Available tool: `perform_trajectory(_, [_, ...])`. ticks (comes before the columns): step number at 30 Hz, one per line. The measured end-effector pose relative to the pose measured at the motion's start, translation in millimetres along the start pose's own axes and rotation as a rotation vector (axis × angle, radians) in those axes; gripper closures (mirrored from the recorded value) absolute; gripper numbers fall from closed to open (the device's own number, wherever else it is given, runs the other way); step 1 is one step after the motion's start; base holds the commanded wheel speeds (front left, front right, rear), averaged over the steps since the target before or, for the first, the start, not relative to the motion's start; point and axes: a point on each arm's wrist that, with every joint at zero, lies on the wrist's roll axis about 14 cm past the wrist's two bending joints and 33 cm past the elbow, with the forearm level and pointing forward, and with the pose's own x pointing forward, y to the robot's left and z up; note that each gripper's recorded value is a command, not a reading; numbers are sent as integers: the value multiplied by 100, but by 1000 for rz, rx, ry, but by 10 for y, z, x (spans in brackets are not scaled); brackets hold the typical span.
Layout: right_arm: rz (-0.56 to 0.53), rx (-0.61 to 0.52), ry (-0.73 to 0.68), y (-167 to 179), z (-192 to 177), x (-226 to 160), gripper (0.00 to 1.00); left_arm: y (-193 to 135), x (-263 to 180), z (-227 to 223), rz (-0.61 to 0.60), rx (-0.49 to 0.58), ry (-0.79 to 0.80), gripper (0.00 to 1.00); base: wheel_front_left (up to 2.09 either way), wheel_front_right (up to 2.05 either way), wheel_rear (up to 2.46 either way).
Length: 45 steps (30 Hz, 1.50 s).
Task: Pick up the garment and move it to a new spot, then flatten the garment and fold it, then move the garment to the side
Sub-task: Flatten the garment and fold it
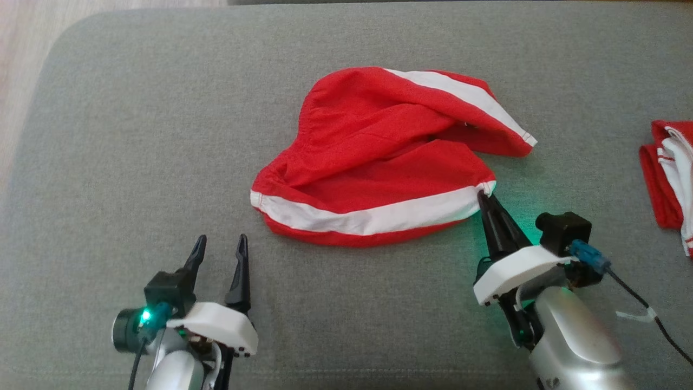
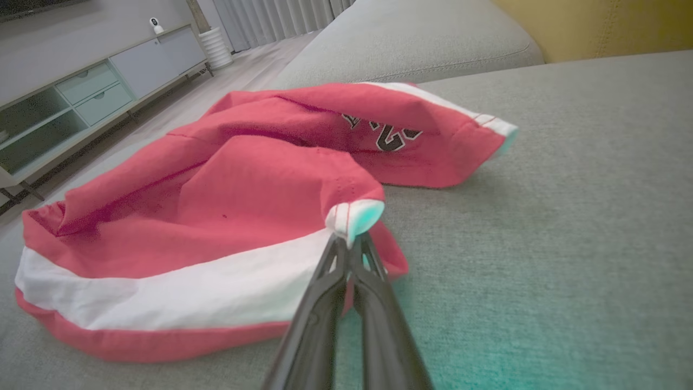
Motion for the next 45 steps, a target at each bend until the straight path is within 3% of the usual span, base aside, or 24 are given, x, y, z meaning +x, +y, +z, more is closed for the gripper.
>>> perform_trajectory(6, [-37, 8, -40, -115, 125, -56, 100, -118, 28, 80, -46, -6, -24, 0, 0, 0, 0])
perform_trajectory(14, [-113, 11, -35, -348, 52, -255, 100, -638, 122, 204, -241, -116, -49, 0, 0, 0, 0])
perform_trajectory(20, [-151, 19, -31, -474, 18, -325, 100, -804, 254, 156, -303, -164, -21, 0, 0, 0, 0])
perform_trajectory(35, [-167, 30, -30, -535, -3, -325, 100, -818, 291, -194, -311, -199, 93, 2, 0, 0, 0])
perform_trajectory(45, [-152, 22, -40, -511, 51, -243, 100, -821, 398, -106, -319, -193, 68, 0, 0, 0, 0])
